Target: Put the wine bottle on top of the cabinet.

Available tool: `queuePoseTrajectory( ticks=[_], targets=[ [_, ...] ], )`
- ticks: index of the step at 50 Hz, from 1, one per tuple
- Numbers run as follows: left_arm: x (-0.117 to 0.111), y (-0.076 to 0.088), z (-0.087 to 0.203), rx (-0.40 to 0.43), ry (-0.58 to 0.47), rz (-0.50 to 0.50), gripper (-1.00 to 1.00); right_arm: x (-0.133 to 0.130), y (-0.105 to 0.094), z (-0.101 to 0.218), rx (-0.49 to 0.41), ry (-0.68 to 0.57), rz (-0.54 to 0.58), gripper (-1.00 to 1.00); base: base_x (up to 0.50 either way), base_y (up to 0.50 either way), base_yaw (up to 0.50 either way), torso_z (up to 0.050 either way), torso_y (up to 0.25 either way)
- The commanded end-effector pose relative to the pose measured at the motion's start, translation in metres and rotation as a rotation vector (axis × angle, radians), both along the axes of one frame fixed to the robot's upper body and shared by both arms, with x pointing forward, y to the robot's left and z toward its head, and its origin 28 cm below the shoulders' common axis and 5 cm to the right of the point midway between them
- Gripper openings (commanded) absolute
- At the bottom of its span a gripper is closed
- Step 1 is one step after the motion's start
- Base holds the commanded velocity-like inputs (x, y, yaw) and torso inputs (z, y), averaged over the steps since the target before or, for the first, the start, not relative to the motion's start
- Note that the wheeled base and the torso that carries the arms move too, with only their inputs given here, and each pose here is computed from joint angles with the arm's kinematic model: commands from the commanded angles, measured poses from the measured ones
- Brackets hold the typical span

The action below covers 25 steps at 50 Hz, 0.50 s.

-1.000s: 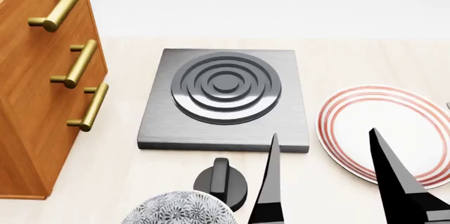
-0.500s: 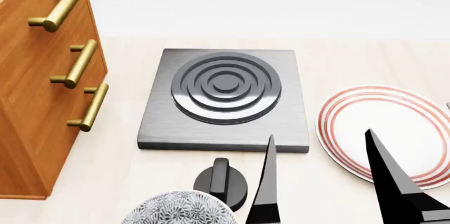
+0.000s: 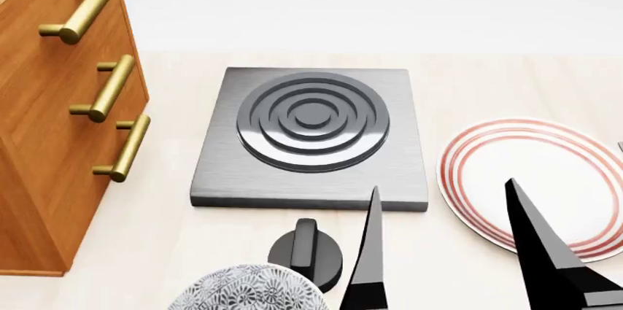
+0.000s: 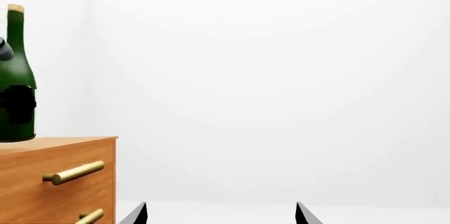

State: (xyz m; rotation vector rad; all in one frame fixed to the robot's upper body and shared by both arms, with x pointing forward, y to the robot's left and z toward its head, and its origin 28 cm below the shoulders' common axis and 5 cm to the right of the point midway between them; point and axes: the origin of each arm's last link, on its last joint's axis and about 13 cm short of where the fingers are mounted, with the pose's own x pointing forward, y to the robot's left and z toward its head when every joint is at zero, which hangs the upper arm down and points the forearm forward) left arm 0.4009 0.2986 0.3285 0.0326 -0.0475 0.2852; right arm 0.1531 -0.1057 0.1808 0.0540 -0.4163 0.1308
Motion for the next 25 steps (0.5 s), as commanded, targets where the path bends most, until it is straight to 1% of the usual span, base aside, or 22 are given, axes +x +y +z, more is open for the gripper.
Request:
queuePoseTrajectory(
  ticks=[1,5,14,25],
  targets=[
    [0.001,0.000,-0.021,-0.031,0.010,0.009,-1.00,0.000,0.000,-0.001,-0.002,0.003,0.001,1.00,0.00,0.00,0.00,0.000,0.000],
    [0.001,0.001,-0.032,-0.043,0.027,0.014,-1.00,0.000,0.001,-0.001,-0.009,0.006,0.006,1.00,0.00,0.00,0.00,0.000,0.003],
    [0.000,0.001,-0.046,-0.058,0.044,0.017,-1.00,0.000,0.001,-0.002,-0.010,0.005,0.008,1.00,0.00,0.00,0.00,0.000,0.000],
    [0.000,0.001,-0.050,-0.061,0.054,0.017,-1.00,0.001,0.002,-0.002,-0.012,0.006,0.012,1.00,0.00,0.00,0.00,0.000,0.000]
  ],
)
